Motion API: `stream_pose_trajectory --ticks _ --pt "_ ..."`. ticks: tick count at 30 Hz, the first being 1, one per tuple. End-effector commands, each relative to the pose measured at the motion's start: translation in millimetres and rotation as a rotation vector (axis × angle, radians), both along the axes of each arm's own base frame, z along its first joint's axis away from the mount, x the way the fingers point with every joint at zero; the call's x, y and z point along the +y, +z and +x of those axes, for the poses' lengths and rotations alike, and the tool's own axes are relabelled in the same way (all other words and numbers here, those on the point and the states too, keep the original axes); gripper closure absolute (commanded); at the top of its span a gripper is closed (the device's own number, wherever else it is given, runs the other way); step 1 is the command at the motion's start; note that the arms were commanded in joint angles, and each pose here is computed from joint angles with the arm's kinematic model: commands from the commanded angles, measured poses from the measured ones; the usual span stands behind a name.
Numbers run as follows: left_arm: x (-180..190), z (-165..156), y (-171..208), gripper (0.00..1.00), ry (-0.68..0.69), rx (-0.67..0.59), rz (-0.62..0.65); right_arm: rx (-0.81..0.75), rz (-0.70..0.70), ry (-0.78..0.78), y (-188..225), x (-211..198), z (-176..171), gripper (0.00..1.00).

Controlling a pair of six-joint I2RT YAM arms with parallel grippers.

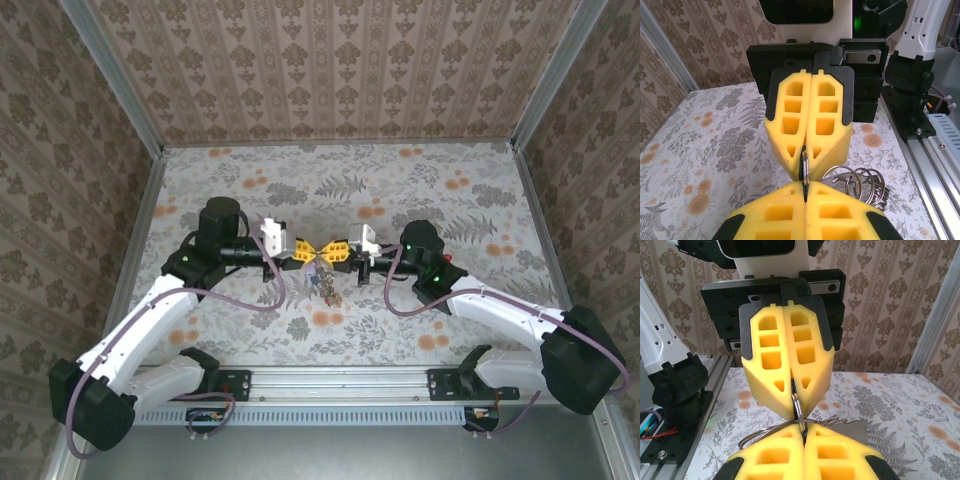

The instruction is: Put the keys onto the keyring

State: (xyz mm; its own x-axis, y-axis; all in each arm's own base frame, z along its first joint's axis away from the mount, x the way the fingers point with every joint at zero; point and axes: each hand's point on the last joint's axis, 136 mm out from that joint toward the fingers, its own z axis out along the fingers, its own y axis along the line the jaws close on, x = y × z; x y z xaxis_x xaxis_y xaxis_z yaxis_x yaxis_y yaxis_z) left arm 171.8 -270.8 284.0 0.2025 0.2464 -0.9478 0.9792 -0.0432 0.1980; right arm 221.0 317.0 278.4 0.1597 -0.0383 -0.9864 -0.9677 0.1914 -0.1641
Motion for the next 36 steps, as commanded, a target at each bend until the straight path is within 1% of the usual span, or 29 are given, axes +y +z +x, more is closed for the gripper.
stream_pose_trajectory --ticks 1,2,5,6,9,15,19,27,30,31,33,35,36 --pt "-1.9 -5.6 6.4 1.00 -0.033 -0.018 -0.001 -0.062 -0.007 0.017 8.0 -0.1 -5.2 1.00" --pt "-1.4 -5.9 5.4 1.00 -0.032 -0.019 0.007 -0.063 -0.032 0.019 4.5 -0.2 -6.0 0.99" --pt "0.5 -4.6 -1.7 1.00 -0.014 -0.005 0.058 -0.076 -0.136 -0.004 -7.3 -4.5 -3.8 0.81" --pt "1.2 -5.2 -4.4 1.00 -0.016 0.001 0.078 -0.088 -0.166 -0.012 -9.3 -6.5 -3.1 0.78" --pt "2.5 -5.3 -10.2 1.00 -0.011 0.016 0.126 -0.112 -0.260 -0.016 -16.6 -11.8 -4.2 0.71" --pt "0.3 -5.5 -16.5 1.00 -0.019 0.047 0.179 -0.118 -0.361 -0.015 -22.6 -12.5 -1.7 0.68" --pt "-3.8 -6.9 -17.6 1.00 -0.038 0.060 0.185 -0.099 -0.403 -0.010 -28.4 -5.6 0.3 0.69" --pt "-5.5 -7.0 -17.8 1.00 -0.044 0.091 0.193 -0.087 -0.440 0.021 -37.1 3.2 -3.8 0.77" --pt "-6.0 -7.9 -18.4 1.00 -0.049 0.100 0.189 -0.083 -0.438 0.036 -37.9 6.1 -6.8 0.97" --pt "-6.0 -7.9 -18.7 1.00 -0.047 0.102 0.189 -0.077 -0.430 0.032 -37.2 6.6 -6.2 1.00" --pt "-5.8 -5.4 -19.5 1.00 -0.034 0.107 0.188 -0.074 -0.394 0.020 -33.1 8.1 -5.0 1.00" --pt "-3.8 -2.5 -21.5 0.85 -0.012 0.121 0.183 -0.064 -0.344 0.009 -27.0 9.3 -4.7 1.00" --pt "-2.7 -2.2 -21.3 0.80 -0.006 0.122 0.176 -0.059 -0.316 0.005 -23.3 9.6 -4.4 1.00"
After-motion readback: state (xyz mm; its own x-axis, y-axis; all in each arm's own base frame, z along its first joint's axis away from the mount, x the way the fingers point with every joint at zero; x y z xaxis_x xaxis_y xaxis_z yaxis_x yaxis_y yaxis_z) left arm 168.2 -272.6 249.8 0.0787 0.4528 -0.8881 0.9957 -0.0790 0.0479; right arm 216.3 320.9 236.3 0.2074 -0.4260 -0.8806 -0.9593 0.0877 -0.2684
